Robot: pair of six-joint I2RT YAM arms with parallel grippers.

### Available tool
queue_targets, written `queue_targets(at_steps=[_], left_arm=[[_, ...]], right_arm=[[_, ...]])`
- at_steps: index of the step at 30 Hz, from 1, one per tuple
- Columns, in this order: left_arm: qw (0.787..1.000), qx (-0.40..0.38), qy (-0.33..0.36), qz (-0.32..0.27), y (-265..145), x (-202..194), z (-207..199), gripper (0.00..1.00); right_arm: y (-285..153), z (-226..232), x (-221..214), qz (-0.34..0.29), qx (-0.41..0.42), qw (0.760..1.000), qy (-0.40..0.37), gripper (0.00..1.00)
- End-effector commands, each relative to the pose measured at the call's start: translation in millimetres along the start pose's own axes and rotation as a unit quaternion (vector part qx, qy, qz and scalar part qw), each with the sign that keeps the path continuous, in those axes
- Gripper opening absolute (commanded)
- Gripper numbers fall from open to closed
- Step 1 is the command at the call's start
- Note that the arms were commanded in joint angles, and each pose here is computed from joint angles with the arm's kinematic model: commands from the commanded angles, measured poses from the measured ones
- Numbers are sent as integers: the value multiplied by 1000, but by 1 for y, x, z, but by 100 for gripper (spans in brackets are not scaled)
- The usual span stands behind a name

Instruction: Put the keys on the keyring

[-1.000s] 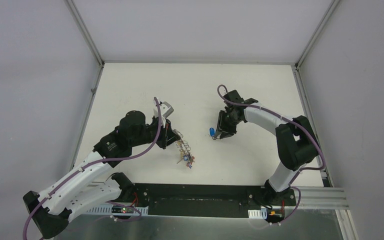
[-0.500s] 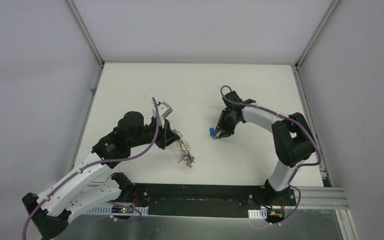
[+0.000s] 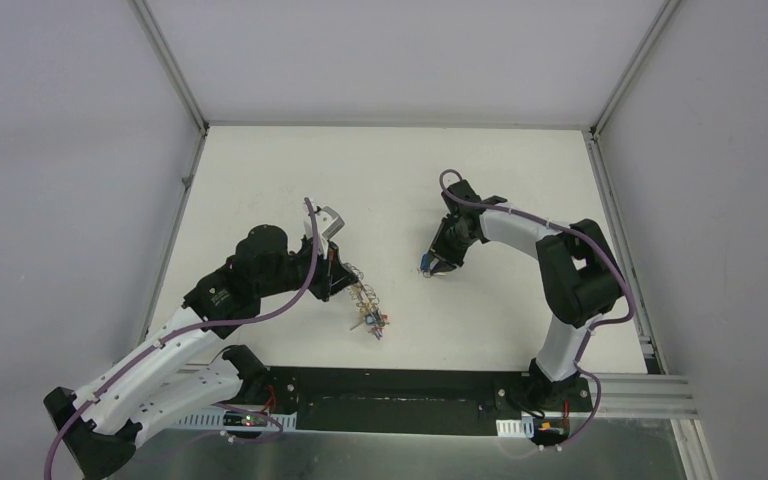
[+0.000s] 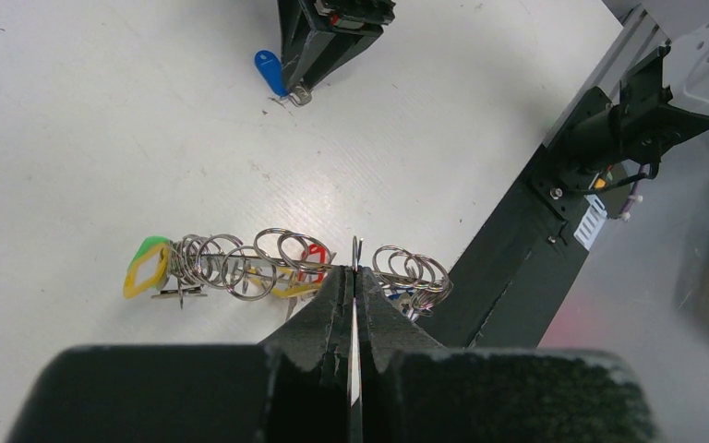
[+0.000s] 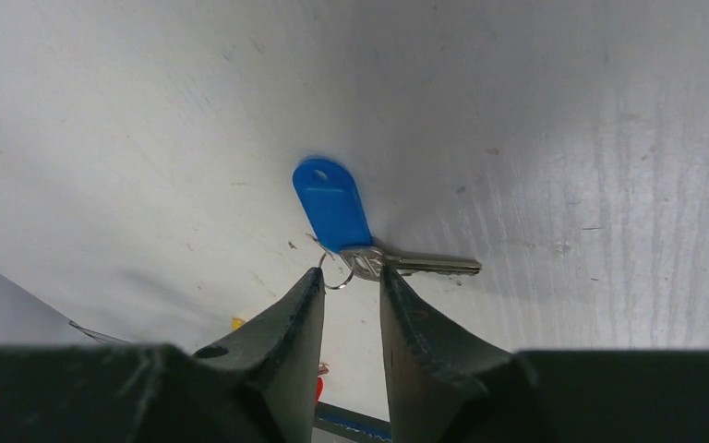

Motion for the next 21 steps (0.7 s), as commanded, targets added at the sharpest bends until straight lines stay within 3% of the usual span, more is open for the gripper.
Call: queue_targets(at_steps=[1,21], left_arm=[[999,0,9,-45,-4,18,-4,0],[999,0,3,-42,-4,15,-4,0]], right_arm=[[-8,19,3,-1,35,999,7,31],[6,22,-1,16,37,999,25,29]])
Point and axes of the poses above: each gripper's point midway between its finger pads, its own y axis out along the fingers, its own z axis along the line the jaws close on, x = y × z, the point moved 6 cm from there along -y, back along the fingers, and after that the axes turned 14 degrees about y, right-handed, at the moved point
